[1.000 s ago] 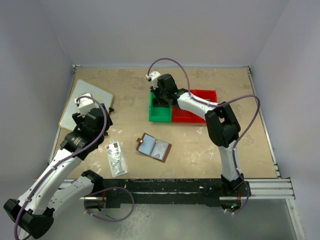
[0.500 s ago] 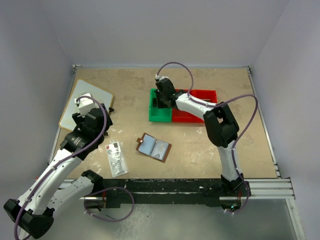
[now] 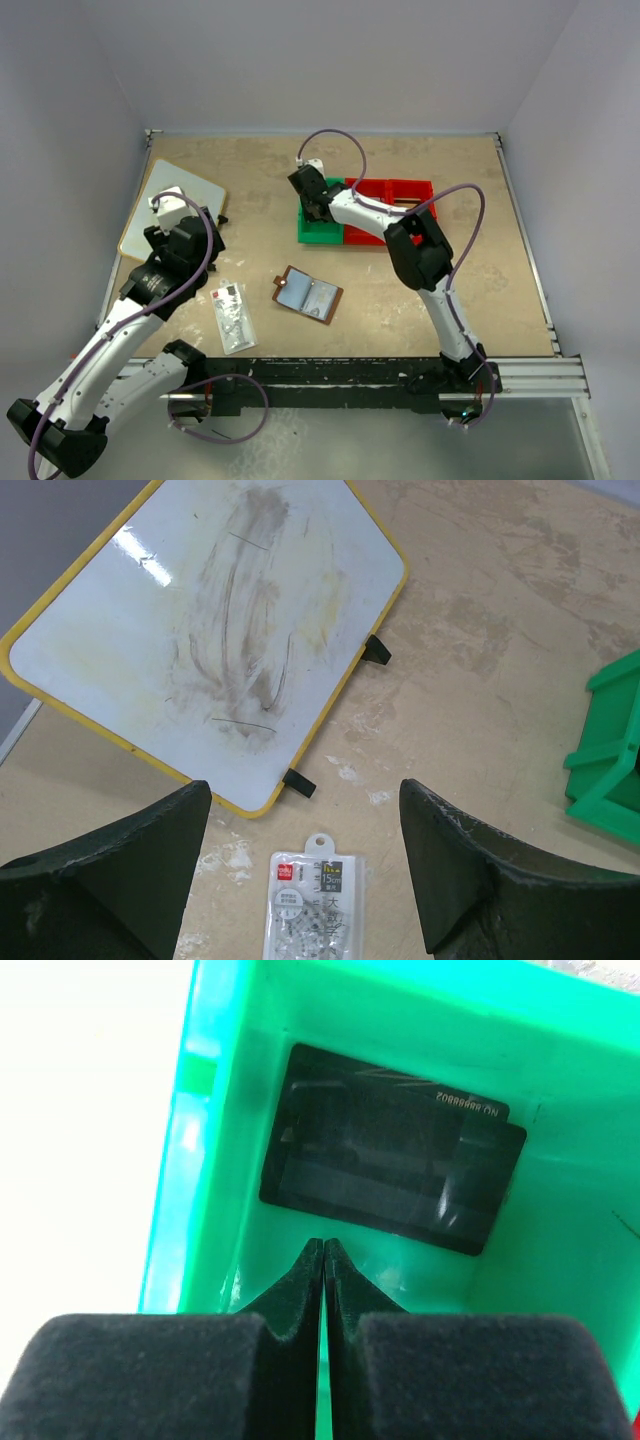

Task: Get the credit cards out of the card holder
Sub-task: Adjust the credit card in the storage box.

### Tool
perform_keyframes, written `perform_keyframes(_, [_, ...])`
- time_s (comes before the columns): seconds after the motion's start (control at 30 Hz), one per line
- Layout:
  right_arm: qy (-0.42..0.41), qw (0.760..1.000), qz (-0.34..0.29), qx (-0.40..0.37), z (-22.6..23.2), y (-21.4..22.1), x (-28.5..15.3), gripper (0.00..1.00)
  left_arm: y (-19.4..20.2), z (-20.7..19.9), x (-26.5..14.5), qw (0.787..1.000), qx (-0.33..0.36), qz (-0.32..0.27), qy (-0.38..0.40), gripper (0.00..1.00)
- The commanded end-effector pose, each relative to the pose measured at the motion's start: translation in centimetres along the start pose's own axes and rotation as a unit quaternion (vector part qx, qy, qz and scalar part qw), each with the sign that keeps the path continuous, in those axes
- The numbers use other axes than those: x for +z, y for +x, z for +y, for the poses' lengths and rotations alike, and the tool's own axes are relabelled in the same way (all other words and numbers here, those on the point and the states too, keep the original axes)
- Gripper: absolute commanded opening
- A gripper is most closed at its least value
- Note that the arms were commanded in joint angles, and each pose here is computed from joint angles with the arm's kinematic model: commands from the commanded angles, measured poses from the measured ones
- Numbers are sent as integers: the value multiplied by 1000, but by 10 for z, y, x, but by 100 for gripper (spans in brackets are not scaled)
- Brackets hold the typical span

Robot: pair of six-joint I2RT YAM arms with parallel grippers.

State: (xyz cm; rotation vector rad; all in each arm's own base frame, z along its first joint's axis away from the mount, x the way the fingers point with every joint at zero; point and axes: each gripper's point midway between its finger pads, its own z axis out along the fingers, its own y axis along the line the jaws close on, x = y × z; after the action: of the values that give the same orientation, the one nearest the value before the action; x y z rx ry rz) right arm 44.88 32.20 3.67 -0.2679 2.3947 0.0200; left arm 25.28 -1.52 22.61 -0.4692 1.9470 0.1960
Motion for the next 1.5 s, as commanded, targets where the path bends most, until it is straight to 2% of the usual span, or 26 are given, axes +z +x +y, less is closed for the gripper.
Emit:
perform_keyframes(0.0, [41,999,-8,19,-10,-9,4,4,-10,1,-1,1000,-5,-18,1,74])
perform_keyframes(0.37, [127,992,-15,18,-38,2,18,5,-7,-2,0,1000,0,-11,6,74])
perform_keyframes(0.57, [68,997,-16,23,-19,-8,12,7,-7,-2,0,1000,-1,-11,7,74])
perform_keyframes(0.67, [25,999,-34,26,-7,-34,-11,9,-6,-4,0,1000,1,-9,10,74])
perform_keyframes(0.8, [3,994,-99,42,-10,-85,-65,14,-1,-9,2,1000,10,2,18,75])
perform_keyframes(0.97, [-54,986,-150,55,-12,-103,-135,16,2,-11,4,1000,12,9,19,75])
perform_keyframes(1.07, [-95,979,-165,70,-5,-90,-169,22,9,-13,5,999,12,24,22,75])
perform_keyframes(1.17, [-163,971,-152,87,6,-56,-185,26,27,-21,3,997,-21,63,32,75])
perform_keyframes(1.33, [-287,948,-110,87,29,15,-195,29,84,-61,-8,974,-74,166,138,75])
perform_keyframes(1.47, [-316,943,-80,73,37,58,-196,32,105,-85,-18,951,-110,196,212,75])
